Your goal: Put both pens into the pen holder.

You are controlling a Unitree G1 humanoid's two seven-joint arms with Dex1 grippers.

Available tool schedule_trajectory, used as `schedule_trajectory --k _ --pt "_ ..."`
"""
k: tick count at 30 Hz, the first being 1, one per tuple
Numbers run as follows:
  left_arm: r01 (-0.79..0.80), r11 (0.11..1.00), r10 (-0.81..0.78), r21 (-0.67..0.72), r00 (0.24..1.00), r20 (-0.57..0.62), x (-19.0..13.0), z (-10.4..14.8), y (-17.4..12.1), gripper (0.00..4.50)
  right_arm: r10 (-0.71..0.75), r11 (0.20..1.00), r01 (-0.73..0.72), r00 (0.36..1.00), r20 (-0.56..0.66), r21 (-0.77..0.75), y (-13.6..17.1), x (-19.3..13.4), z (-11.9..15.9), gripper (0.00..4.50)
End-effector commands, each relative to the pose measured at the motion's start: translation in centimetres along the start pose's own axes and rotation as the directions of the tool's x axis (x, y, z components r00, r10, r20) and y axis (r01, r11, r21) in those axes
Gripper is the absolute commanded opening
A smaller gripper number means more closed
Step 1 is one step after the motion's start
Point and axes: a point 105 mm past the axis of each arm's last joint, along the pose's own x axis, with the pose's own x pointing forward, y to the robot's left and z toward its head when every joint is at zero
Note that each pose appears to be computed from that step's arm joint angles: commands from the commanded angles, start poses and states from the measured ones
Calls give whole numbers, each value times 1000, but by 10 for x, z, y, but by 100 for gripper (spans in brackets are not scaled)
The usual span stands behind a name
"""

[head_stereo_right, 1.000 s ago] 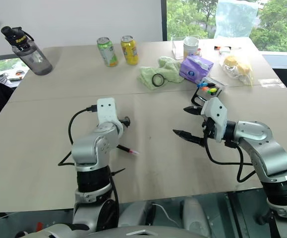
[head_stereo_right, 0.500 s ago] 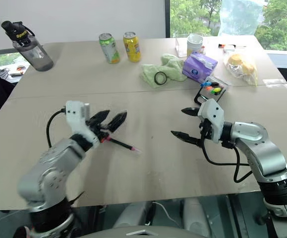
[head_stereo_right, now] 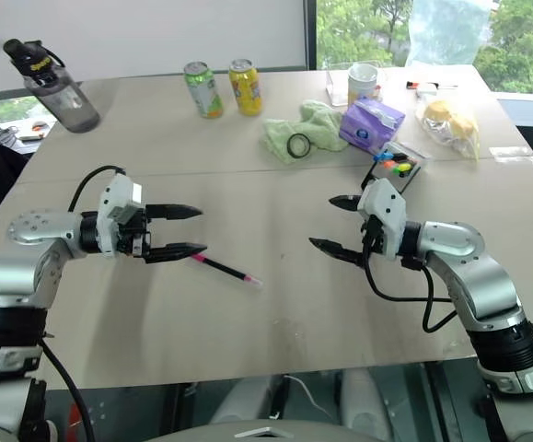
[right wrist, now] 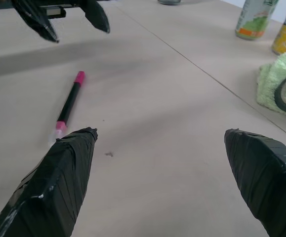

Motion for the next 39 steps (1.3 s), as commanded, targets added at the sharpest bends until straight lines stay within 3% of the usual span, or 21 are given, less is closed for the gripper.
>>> schedule_trajectory --k 1,4,8,11,18,26,29,36,37,39 --pt "139 981 -125 134 986 -107 -2 -8 2 407 -51 998 52 998 20 -41 -4 -11 9 444" --pt "223 953 -169 203 952 -255 0 -20 9 407 -76 996 76 997 22 -40 -3 -13 10 444" --pt "314 918 -233 244 922 -309 13 -22 12 407 -94 995 95 995 24 -35 -2 -15 10 444" --pt "410 873 -280 264 865 -416 18 -31 10 407 -99 995 99 995 9 -28 -1 -18 8 444" --pt "504 829 -355 241 809 -470 22 -34 2 407 -44 999 44 998 -43 -3 9 -27 -1 444" --pt "510 834 -371 212 802 -468 22 -39 0 407 197 979 -191 976 -90 70 46 -36 -5 444" --pt "502 840 -367 205 804 -467 22 -41 0 343 241 969 -236 967 -78 67 51 -38 -3 450" --pt "489 848 -355 204 810 -466 21 -44 1 29 249 967 -245 965 -77 66 50 -39 -6 450" --pt "488 849 -354 203 810 -467 20 -44 1 3 250 967 -245 965 -78 66 50 -39 -7 450" --pt "482 852 -349 205 815 -463 19 -44 2 3 251 967 -246 965 -78 64 49 -39 -8 450"
